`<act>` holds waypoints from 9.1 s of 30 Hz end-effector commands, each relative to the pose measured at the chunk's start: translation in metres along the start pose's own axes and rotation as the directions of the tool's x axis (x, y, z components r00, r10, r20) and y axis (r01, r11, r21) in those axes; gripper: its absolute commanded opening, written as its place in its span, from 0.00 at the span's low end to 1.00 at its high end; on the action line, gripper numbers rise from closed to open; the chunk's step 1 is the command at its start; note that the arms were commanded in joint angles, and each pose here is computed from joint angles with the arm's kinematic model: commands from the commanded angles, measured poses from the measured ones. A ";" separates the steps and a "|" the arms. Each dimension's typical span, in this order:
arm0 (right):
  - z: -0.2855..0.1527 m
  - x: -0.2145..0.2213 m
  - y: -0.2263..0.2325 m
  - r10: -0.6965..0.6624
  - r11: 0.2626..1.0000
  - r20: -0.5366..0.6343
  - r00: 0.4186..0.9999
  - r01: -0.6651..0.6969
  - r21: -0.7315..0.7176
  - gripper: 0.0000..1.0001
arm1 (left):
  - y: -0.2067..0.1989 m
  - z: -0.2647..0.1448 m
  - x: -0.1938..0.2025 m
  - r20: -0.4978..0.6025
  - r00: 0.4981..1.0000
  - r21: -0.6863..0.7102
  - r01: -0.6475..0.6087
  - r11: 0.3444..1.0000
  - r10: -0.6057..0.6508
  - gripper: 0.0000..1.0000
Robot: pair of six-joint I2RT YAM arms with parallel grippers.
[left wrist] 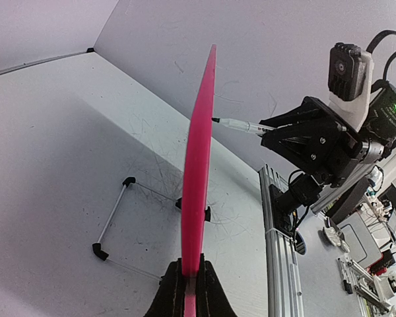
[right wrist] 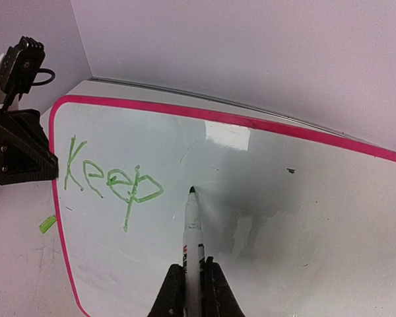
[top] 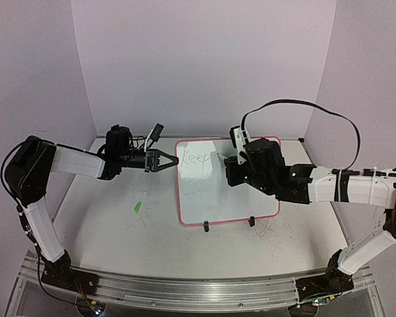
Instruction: Write a sentence on the whiteboard
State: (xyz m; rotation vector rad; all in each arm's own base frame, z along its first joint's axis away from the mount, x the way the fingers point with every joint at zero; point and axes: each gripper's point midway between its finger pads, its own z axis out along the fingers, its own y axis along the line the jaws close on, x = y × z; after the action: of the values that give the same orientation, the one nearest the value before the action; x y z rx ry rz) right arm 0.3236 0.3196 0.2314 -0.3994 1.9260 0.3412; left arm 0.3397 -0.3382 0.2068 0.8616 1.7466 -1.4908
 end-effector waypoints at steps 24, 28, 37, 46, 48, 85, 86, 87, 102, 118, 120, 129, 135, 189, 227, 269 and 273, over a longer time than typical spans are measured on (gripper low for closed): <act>-0.001 0.003 -0.014 0.091 0.995 -0.004 0.996 -0.091 0.032 0.00 | -0.014 -0.003 -0.016 0.017 0.998 0.018 -0.059 0.998 0.059 0.00; -0.001 0.009 -0.013 0.097 0.995 -0.019 0.995 -0.097 0.020 0.00 | -0.014 -0.003 -0.016 0.017 0.998 0.018 -0.059 0.998 0.059 0.00; -0.002 0.021 -0.008 0.111 0.994 -0.046 0.993 -0.111 -0.001 0.00 | -0.014 -0.003 -0.016 0.016 0.998 0.019 -0.060 0.998 0.059 0.00; 0.000 0.016 -0.005 0.107 0.994 -0.039 0.993 -0.108 -0.008 0.00 | -0.014 -0.003 -0.016 0.015 0.998 0.019 -0.060 0.998 0.060 0.00; 0.000 0.016 -0.004 0.110 0.994 -0.042 0.993 -0.110 -0.015 0.00 | -0.014 -0.002 -0.016 0.016 0.998 0.019 -0.061 0.998 0.061 0.00; 0.004 -0.008 -0.022 0.131 0.986 0.040 0.991 -0.134 0.096 0.00 | -0.014 -0.003 -0.016 0.013 0.998 0.020 -0.064 0.998 0.064 0.00; 0.003 -0.007 -0.024 0.133 0.985 0.041 0.990 -0.137 0.104 0.00 | -0.014 -0.003 -0.016 0.014 0.998 0.020 -0.064 0.998 0.064 0.00; 0.002 -0.006 -0.025 0.134 0.984 0.040 0.990 -0.138 0.109 0.00 | -0.014 -0.002 -0.016 0.014 0.998 0.020 -0.064 0.998 0.064 0.00; -0.004 0.020 -0.021 0.148 0.987 -0.037 0.988 -0.146 0.060 0.00 | -0.014 -0.003 -0.017 0.013 0.998 0.020 -0.066 0.998 0.066 0.00; -0.005 0.035 -0.018 0.171 0.985 -0.070 0.983 -0.168 0.048 0.00 | -0.014 -0.003 -0.016 0.011 0.998 0.021 -0.065 0.998 0.065 0.00; -0.005 0.035 -0.019 0.171 0.984 -0.067 0.983 -0.168 0.052 0.00 | -0.015 -0.002 -0.017 0.012 0.998 0.021 -0.066 0.998 0.066 0.00; 0.001 0.017 -0.017 0.157 0.986 -0.026 0.987 -0.155 0.059 0.00 | -0.014 -0.003 -0.016 0.010 0.998 0.020 -0.065 0.998 0.065 0.00; 0.005 0.009 -0.019 0.155 0.986 -0.006 0.988 -0.154 0.070 0.00 | -0.015 -0.003 -0.016 0.011 0.998 0.019 -0.068 0.997 0.068 0.00; -0.006 0.015 -0.028 0.185 0.982 -0.024 0.982 -0.183 0.051 0.00 | -0.011 -0.001 -0.014 0.002 0.998 0.013 -0.065 0.998 0.065 0.00; 0.001 -0.008 -0.038 0.180 0.981 0.042 0.983 -0.182 0.065 0.00 | -0.011 -0.002 -0.014 -0.001 0.998 0.010 -0.068 0.998 0.068 0.00; -0.004 -0.011 -0.048 0.192 0.974 0.057 0.980 -0.197 0.111 0.00 | -0.011 -0.002 -0.014 -0.004 0.997 0.010 -0.071 0.997 0.071 0.00; 0.001 -0.010 -0.044 0.185 0.977 0.044 0.982 -0.188 0.097 0.00 | -0.011 -0.002 -0.014 -0.004 0.997 0.010 -0.071 0.997 0.071 0.00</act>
State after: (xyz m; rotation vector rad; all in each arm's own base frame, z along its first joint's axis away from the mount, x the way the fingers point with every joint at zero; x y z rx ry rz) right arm 0.3375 0.2768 0.2255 -0.1518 1.9707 0.3707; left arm 0.3387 -0.3379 0.2007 0.8807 1.7657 -1.4742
